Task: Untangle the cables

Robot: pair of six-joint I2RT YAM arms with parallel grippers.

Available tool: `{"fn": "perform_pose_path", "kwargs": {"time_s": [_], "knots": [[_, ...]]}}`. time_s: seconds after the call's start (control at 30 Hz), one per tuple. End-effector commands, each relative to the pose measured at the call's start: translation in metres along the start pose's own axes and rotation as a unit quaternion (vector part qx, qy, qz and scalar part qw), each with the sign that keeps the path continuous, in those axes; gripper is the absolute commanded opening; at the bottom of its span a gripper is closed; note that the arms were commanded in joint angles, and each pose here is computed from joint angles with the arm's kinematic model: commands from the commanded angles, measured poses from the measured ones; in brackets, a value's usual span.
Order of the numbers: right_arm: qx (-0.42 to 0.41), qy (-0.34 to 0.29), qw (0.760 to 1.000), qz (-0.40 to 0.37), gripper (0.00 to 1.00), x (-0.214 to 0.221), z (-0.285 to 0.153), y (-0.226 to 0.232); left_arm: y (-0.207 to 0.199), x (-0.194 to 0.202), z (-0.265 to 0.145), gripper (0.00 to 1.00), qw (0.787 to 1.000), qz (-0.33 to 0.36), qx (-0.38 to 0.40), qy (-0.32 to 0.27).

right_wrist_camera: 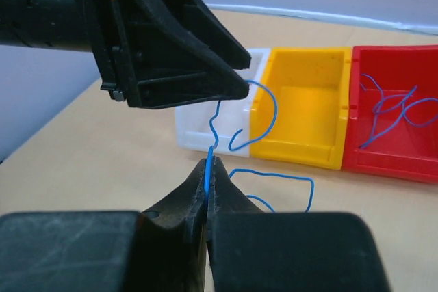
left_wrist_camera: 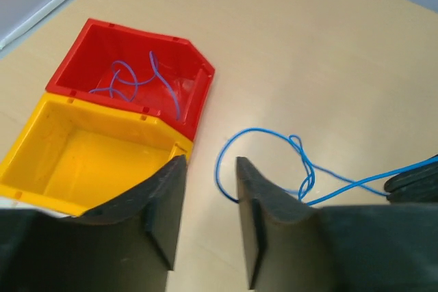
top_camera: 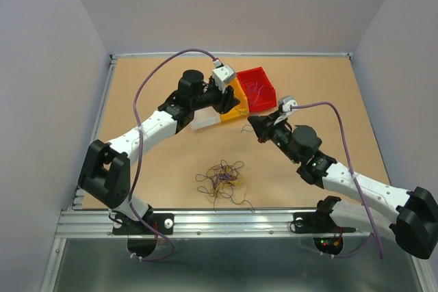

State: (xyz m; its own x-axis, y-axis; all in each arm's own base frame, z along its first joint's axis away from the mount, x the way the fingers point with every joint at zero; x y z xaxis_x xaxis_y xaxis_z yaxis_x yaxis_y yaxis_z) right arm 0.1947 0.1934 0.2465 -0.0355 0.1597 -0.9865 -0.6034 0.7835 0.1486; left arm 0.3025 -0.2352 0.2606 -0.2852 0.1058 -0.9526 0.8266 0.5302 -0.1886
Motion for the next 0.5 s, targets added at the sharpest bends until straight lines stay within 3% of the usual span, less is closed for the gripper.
{"fn": "perform_pose_path", "kwargs": {"time_s": [0.0,0.2,0.47], "knots": [[0.065,-0.016,0.998,0.007,0.01,-0.03,0.017,-0.007,0.011,-0.01,0.0,0.55,0.999,0.034,-0.017,-0.01],[0.071,0.052,0.996,0.01,0.0,-0.028,0.051,-0.021,0.017,-0.014,-0.008,0.63,0.998,0.032,-0.038,-0.028],[0.088,0.06,0.994,0.024,0.01,-0.045,0.08,-0.049,0.03,-0.026,-0.036,0.73,0.994,0.017,-0.073,-0.08]]}}
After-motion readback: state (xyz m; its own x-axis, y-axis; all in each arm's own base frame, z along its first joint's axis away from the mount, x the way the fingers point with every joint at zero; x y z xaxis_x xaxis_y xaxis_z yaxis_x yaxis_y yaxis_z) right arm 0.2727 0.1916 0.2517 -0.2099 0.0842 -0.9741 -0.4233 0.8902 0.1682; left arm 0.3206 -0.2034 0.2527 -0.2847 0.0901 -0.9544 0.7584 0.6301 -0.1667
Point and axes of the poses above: each gripper's point midway between its finger pads, its own z axis out along the fingers, its own y axis along the line the jaws close on, x = y × z, the point moved 10 cm from there along -z, back along the fingers, and after that the axes turned 7 degrees about -z, right-handed, at the moved point
